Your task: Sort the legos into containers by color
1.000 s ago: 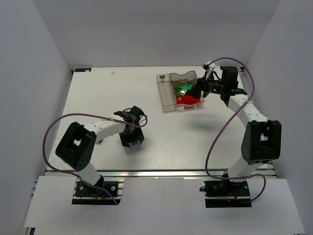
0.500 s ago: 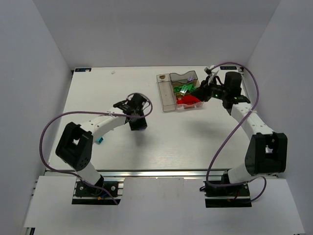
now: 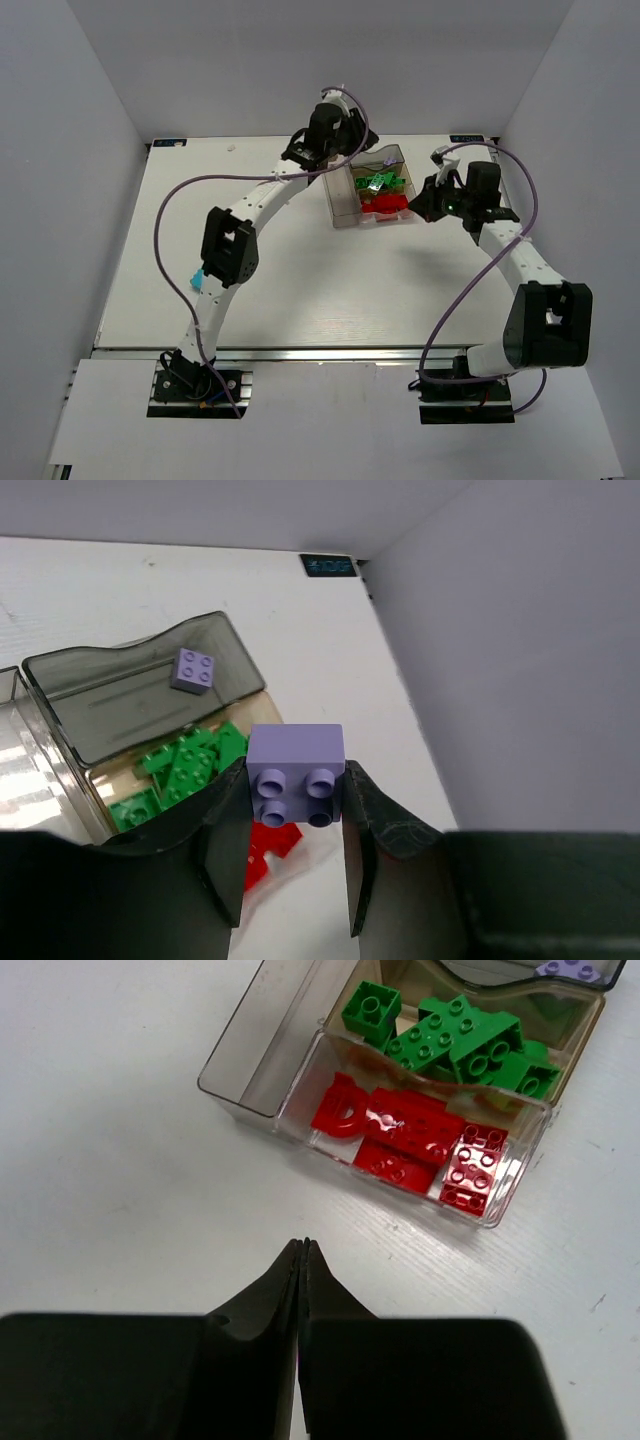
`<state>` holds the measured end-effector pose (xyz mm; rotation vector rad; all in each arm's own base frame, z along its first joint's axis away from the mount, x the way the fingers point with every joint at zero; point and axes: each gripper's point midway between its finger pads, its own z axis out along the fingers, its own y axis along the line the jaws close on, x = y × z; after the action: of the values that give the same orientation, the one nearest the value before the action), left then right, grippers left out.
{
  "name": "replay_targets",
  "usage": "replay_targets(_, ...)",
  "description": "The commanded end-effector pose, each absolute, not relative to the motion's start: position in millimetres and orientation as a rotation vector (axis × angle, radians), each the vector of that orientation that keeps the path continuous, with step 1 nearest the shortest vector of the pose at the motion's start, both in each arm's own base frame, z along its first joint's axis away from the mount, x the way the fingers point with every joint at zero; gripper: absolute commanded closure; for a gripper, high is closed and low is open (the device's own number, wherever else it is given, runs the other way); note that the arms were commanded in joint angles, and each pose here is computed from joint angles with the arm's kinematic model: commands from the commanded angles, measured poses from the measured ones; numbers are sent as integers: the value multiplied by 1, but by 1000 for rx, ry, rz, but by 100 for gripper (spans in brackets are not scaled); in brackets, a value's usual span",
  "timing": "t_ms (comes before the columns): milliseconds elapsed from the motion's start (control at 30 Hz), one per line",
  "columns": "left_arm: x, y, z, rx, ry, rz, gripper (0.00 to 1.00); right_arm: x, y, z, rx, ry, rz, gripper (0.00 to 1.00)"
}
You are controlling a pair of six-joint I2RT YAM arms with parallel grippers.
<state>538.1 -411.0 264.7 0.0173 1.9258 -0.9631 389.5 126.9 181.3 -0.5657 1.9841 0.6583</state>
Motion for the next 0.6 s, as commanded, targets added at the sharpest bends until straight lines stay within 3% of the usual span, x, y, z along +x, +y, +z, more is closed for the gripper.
replay_targets(0, 567, -414, 268, 4, 1779, -949, 100, 376, 127, 198, -582, 1920, 647, 100)
replay_targets(233, 604, -414, 256, -69, 1635, -891, 100, 355, 128, 185, -557, 1943, 694, 100)
replay_targets(533, 618, -404, 199, -125, 1729, -773, 88, 349, 131, 180, -529, 1959, 729, 100)
replay_targets(567, 618, -403, 195, -123, 1736, -761, 83, 348, 131, 181, -531, 1957, 734, 100)
